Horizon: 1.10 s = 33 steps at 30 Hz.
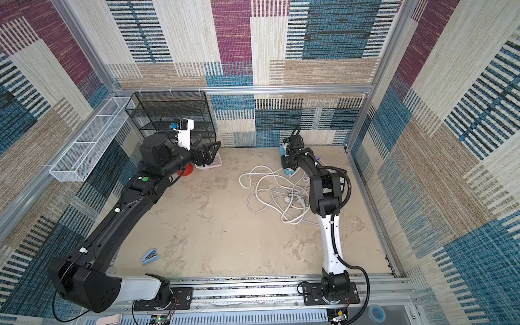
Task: Unwrap the cord wrapped around the power strip
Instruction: Place the power strip at the center of the board.
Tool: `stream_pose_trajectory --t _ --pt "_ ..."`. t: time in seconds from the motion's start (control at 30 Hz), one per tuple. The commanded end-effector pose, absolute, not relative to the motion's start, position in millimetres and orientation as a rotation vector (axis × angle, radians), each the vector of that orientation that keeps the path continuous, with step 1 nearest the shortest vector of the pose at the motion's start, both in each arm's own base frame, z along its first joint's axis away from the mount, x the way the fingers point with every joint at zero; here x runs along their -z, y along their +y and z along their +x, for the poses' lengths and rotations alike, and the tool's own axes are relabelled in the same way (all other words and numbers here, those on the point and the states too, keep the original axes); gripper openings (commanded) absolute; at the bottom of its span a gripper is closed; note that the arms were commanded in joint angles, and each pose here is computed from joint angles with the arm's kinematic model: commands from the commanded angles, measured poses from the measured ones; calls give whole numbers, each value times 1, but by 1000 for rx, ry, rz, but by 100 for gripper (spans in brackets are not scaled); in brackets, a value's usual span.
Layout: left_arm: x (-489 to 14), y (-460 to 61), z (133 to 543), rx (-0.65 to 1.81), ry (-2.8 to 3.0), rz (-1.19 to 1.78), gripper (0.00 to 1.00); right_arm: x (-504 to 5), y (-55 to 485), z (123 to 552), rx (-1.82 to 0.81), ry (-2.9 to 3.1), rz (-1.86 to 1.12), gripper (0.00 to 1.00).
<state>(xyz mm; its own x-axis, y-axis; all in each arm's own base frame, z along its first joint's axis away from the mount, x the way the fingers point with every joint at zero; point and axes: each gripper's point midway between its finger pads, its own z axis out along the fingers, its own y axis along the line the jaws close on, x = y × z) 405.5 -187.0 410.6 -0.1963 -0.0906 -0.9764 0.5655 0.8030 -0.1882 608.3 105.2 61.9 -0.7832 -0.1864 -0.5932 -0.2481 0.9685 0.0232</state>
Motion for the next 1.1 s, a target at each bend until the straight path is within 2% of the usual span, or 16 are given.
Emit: stream_pose_trajectory --t 0.0,0.13,0.2,0.47,0.63,0.67,0.73,1.07 --pt "-418 -190 406 621 1635 403 99 -50 102 599 -123 2547 -287 9" --pt "-419 -189 405 621 1633 402 99 -43 99 593 -109 2569 -287 18" --pt "-418 -190 405 623 1634 402 99 -41 98 589 -103 2574 -286 30" --pt "-418 -190 405 624 1633 402 99 -43 95 582 -94 2560 -274 63" --pt "-419 -190 405 623 1633 402 99 -56 94 582 -83 2530 -271 93" --pt "-419 -190 405 624 1632 403 99 -59 94 583 -84 2522 -270 97" --pt "-419 -189 405 621 1633 401 99 -67 93 584 -81 2506 -268 99" --pt "-416 -190 406 623 1640 400 99 -114 102 585 -116 2367 -311 98"
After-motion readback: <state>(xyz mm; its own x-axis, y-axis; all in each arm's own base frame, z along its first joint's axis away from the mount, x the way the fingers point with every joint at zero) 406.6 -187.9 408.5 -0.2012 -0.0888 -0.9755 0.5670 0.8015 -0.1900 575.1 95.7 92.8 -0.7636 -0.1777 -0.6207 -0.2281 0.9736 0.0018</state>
